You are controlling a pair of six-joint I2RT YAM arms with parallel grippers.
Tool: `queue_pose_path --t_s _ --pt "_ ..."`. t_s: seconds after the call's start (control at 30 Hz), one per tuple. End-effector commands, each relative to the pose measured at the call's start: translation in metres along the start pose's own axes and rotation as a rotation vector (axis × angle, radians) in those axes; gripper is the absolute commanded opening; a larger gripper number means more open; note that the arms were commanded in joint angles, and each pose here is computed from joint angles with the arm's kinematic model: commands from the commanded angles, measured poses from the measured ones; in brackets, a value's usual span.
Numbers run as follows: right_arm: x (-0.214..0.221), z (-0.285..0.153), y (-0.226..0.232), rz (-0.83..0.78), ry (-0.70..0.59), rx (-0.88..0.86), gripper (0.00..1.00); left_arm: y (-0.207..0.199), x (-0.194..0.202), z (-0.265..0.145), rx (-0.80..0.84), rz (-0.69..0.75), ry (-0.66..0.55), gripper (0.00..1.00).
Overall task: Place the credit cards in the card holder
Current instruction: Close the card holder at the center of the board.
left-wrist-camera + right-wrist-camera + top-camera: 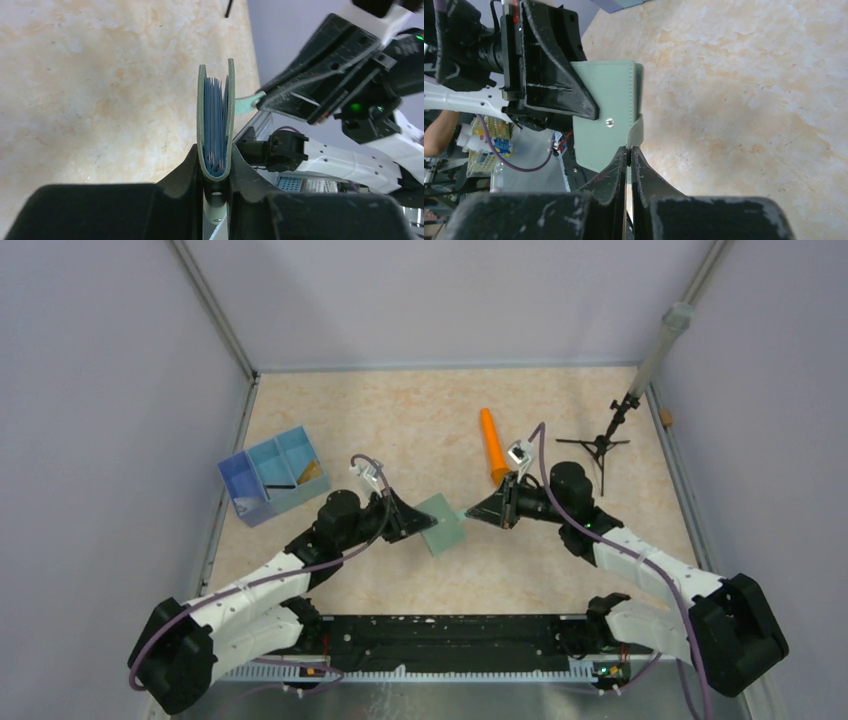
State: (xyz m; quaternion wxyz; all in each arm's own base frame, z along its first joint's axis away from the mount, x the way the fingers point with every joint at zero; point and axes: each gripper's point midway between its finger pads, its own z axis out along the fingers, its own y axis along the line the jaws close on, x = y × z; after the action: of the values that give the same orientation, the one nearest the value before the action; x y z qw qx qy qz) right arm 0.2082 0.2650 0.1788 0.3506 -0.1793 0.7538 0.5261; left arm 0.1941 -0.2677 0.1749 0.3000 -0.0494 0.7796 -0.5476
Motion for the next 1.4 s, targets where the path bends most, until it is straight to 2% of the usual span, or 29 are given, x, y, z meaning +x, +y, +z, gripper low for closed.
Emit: queue_pose_path --t_s 0.0,0.4,0.8,1.37 --pt "-0.001 0.017 0.002 -0.068 -0.029 0.036 0.0 0.027 -0.002 0.011 -0.167 -0.014 0.026 0.0" --pt "0.047 0.057 -0.022 -0.097 0.075 0.202 0.0 0.062 0.017 0.028 -0.292 -0.069 0.14 0.0" --pt "0.068 0.082 -0.02 -0.068 0.115 0.143 0.0 0.081 0.031 0.033 -0.34 -0.095 0.196 0.0" --pt "0.083 0.095 -0.031 -0.115 0.172 0.204 0.0 0.085 0.035 0.037 -0.343 -0.11 0.219 0.0"
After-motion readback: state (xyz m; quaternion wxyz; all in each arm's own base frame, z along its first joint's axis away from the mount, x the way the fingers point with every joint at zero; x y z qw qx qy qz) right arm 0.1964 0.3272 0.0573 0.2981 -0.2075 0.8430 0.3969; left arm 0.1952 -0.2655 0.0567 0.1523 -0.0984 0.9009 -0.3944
